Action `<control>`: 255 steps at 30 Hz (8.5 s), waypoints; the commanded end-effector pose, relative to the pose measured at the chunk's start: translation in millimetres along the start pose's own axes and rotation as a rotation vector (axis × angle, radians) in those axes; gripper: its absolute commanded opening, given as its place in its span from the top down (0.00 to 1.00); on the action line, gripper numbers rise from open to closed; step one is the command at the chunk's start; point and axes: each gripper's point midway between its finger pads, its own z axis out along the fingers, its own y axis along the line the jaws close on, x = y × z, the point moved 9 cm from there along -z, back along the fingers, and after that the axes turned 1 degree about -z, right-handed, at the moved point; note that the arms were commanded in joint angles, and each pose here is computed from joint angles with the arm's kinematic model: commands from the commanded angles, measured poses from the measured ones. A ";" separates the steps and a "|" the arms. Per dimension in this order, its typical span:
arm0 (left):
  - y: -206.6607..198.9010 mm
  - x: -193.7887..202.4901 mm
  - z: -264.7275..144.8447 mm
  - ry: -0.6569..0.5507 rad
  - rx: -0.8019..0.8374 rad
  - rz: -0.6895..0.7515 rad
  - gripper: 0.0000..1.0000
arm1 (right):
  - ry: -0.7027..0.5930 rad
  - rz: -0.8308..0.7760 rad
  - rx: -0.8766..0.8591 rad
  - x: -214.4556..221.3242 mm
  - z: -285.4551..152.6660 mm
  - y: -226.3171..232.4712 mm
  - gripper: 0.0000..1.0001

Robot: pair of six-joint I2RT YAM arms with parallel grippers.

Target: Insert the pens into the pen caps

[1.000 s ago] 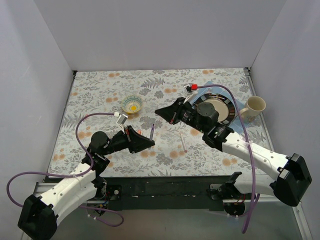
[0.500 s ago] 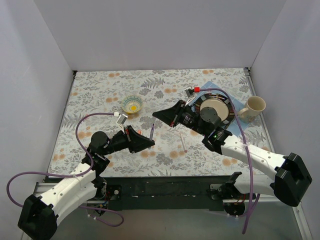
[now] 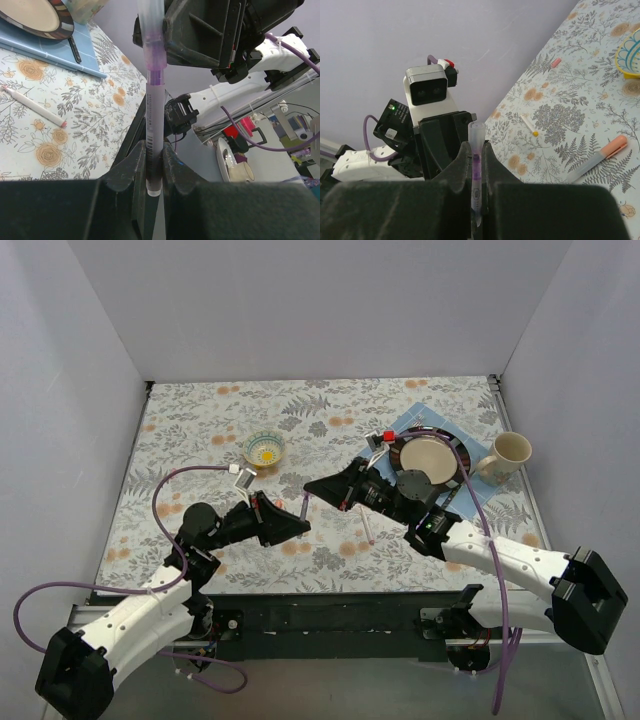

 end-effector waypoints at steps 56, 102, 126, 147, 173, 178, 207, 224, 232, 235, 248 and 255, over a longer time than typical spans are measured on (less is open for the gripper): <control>4.7 -59.4 30.2 -0.142 -0.154 0.279 1.00 | -0.083 -0.242 0.161 59.5 -35.9 42.5 0.91; -10.4 -26.8 14.3 0.079 -0.046 0.245 1.00 | 0.045 -0.407 0.071 -23.6 29.1 50.7 0.93; -18.1 -110.6 21.9 -0.271 -0.267 0.312 1.00 | 0.379 -0.232 0.171 123.5 -23.9 -13.1 0.99; 24.5 -50.9 -3.4 0.099 -0.436 0.133 1.00 | -0.033 -0.303 0.295 8.9 -41.0 46.4 0.14; 120.4 51.0 33.5 0.524 -1.242 -0.130 0.92 | -0.051 -0.282 0.436 26.0 -94.8 7.7 0.08; 137.7 59.6 38.1 0.594 -1.385 -0.071 0.87 | -0.054 -0.274 0.420 25.1 -96.9 10.3 0.09; 81.1 -39.8 95.2 0.279 -1.241 0.111 0.60 | -0.059 -0.277 0.412 27.6 -101.2 6.9 0.08; 157.6 -213.4 -116.6 -0.340 -1.654 -0.080 0.47 | -0.085 -0.319 0.314 25.8 -117.4 10.4 0.08; 198.4 -208.0 -141.1 -0.173 -1.612 -0.137 0.53 | -0.089 -0.393 0.327 24.3 -121.5 5.3 0.09; 185.7 -192.2 -128.4 -0.167 -1.458 -0.173 0.51 | -0.062 -0.455 0.438 25.0 -120.0 -6.8 0.09; 108.2 -126.4 -88.2 -0.152 -0.756 -0.153 0.44 | 0.392 -0.496 0.843 32.1 -104.9 -106.6 0.30; 80.0 -111.4 -72.9 -0.139 -0.553 -0.092 0.41 | 0.493 -0.434 0.805 37.8 -78.0 -130.4 0.43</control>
